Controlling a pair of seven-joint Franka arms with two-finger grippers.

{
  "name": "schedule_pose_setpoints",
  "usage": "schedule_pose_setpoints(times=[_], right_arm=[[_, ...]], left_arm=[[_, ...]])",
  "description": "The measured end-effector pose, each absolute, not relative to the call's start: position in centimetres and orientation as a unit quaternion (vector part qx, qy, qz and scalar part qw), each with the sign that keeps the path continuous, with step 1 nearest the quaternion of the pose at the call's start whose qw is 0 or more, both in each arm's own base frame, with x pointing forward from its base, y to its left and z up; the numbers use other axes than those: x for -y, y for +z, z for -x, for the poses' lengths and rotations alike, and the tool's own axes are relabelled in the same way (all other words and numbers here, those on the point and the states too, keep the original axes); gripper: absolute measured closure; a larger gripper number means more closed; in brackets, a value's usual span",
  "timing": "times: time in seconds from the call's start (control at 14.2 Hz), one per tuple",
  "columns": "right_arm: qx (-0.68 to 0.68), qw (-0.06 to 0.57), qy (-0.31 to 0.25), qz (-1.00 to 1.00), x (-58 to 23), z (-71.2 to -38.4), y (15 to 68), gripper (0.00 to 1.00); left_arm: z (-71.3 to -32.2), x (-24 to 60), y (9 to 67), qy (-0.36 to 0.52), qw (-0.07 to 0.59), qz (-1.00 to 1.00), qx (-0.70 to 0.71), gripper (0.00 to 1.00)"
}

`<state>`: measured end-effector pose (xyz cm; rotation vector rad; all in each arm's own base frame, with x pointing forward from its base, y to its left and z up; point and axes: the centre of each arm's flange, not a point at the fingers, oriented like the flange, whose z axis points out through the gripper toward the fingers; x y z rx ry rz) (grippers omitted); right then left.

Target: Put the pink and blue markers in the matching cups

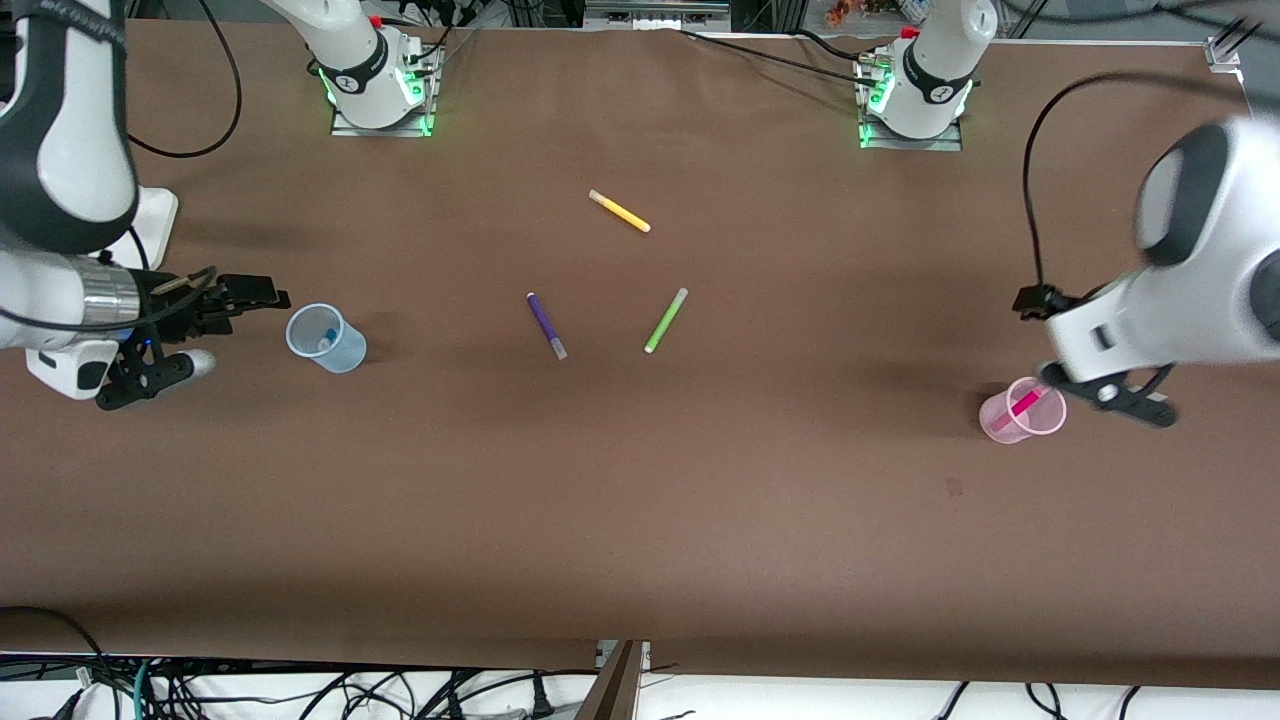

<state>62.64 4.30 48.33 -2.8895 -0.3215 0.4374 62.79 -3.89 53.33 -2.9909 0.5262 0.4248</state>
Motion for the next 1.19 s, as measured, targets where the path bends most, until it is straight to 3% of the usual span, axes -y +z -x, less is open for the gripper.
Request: schedule_pose_setpoints(times=[0.21, 0.56, 0.84, 1.19], right_arm=[[0.040, 0.038, 0.141, 0.988, -6.8, -59.7, 52.3, 0.00], [0.004, 0.003, 0.108, 0.994, -2.5, -54.9, 58.5, 0.00], [-0.010, 0.000, 0.067, 0.998, -0.6, -52.7, 62.8, 0.00], [-0.016, 0.000, 0.078, 0.997, -0.3, -52.5, 62.4, 0.00]], left_arm=[[-58.9, 1.8, 59.3, 0.109, 0.021, 0.983, -0.146, 0.00], [-53.2, 2.7, 57.8, 0.093, 0.019, 0.986, -0.141, 0.00], [-55.2, 0.5, 57.6, 0.069, 0.021, 0.996, -0.056, 0.00], [-57.6, 0.7, 58.6, -0.015, 0.019, 0.999, -0.024, 0.00]])
